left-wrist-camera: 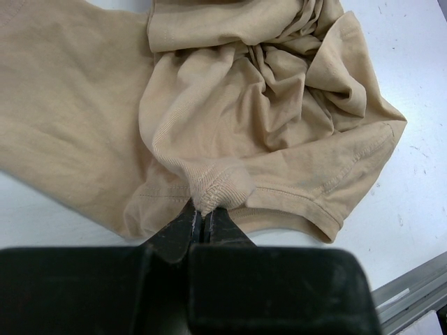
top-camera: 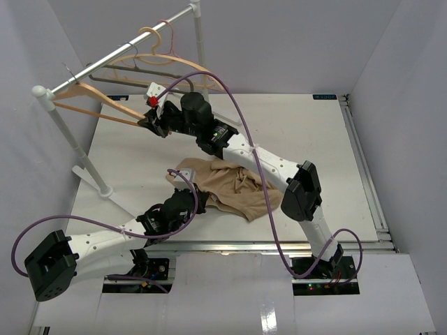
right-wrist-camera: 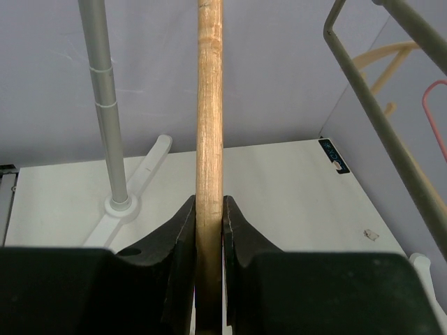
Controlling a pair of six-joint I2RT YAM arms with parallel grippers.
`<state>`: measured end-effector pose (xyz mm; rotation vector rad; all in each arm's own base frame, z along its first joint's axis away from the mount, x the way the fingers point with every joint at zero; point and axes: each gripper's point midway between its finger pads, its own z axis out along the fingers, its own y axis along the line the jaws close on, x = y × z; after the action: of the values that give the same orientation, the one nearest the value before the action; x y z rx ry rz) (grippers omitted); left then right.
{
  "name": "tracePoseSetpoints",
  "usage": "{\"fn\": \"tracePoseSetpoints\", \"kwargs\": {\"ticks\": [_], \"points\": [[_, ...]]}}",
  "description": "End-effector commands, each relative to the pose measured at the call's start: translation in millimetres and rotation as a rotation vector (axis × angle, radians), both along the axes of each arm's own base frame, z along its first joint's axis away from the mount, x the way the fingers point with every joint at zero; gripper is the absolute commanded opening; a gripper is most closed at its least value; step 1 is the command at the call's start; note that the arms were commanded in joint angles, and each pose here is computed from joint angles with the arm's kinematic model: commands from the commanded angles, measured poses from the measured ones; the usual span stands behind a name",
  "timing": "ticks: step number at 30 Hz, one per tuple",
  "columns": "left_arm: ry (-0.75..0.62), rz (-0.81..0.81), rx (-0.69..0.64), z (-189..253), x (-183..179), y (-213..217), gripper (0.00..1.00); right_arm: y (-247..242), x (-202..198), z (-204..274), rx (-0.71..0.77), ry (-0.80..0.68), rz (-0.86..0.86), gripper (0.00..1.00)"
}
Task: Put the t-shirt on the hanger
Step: Pick up the hanger from the clothesline.
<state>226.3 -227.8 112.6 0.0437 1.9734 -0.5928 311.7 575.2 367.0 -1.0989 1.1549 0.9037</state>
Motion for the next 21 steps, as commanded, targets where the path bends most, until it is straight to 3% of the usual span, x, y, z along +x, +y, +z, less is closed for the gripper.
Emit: {"fn": "tracePoseSetpoints", "kwargs": {"ticks": [1, 21], "points": [[-0.038, 0.021, -0.026, 19.3, 5.3, 0.3, 0.00, -22.0, -10.1, 63.9, 0.109, -0.078, -0.026, 0.08], [-0.032, 0.042, -0.002, 16.4, 8.5, 2.4, 0.00, -81.9, -16.9, 24.3, -0.033, -0.071, -0.165, 0.08]]}}
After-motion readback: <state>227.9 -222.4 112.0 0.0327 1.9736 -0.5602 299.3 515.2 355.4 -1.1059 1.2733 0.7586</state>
